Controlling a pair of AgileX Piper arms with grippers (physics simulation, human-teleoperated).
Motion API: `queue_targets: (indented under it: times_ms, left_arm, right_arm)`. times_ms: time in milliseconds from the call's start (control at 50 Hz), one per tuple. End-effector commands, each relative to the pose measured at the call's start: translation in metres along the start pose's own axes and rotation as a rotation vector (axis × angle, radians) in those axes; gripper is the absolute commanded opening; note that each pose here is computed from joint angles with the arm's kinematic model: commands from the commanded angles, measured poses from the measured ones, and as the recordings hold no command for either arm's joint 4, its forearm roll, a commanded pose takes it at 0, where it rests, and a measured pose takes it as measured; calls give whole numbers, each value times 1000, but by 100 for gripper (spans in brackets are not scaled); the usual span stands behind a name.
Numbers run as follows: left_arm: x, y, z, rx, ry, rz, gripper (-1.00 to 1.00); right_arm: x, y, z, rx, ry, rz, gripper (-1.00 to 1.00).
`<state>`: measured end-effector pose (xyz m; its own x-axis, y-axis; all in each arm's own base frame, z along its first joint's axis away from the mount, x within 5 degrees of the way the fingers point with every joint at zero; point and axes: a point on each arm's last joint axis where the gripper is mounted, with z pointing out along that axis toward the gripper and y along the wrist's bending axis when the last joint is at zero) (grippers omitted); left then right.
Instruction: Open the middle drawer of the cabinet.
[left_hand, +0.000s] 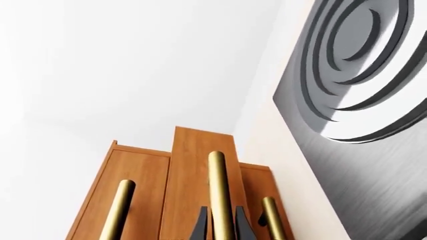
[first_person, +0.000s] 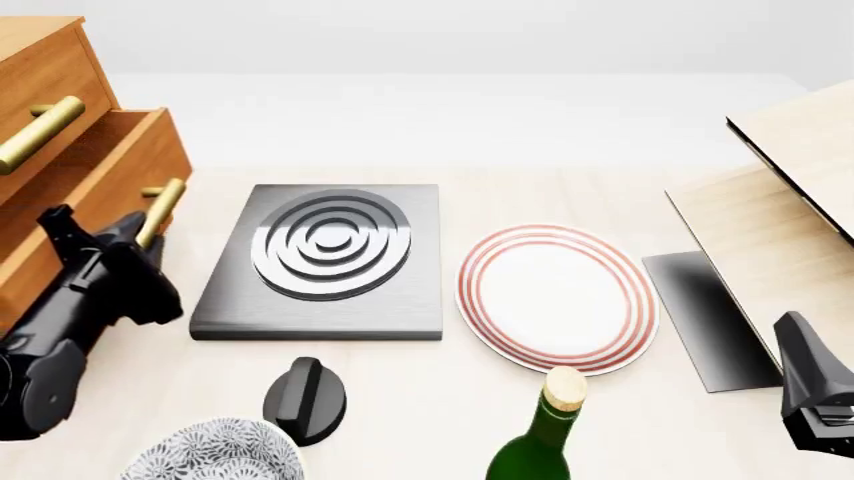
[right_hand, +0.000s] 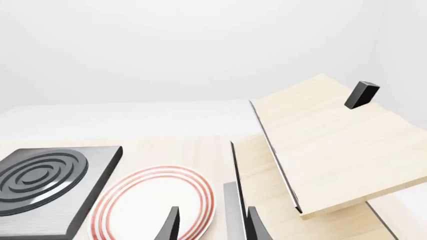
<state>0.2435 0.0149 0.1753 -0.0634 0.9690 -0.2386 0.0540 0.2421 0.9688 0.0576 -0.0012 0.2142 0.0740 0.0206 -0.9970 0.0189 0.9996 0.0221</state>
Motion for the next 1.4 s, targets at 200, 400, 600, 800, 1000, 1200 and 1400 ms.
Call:
queue_targets:
  times_ms: [200,400,600,800,1000,1200,1400]
  left_arm:
    - [-19,21,-18,-154,-86,2,-100]
    - [-24,20,-27,-150,-110,-1,-100]
    - [-27,16,-29,-135,-124,0,-100]
    - [-26,11,-16,-111,-115,-11,-100]
    - [-26,5,-34,-80,-122,-48,100]
    - [-27,7,-94,-100,-181,-177,100]
    - [-23,52,-188,-157,-191,-300,100]
  right_arm:
    - [0,0,0,-3,-2,-3,100]
    - [0,0,0,-3,-2,-3,100]
    - [0,0,0,-3,-2,-3,100]
    - [0,0,0,-3,-2,-3,100]
    - [0,0,0,-3,-2,-4,100]
    - [0,0,0,-3,-2,-3,100]
    - [0,0,0,-3,-2,-3,100]
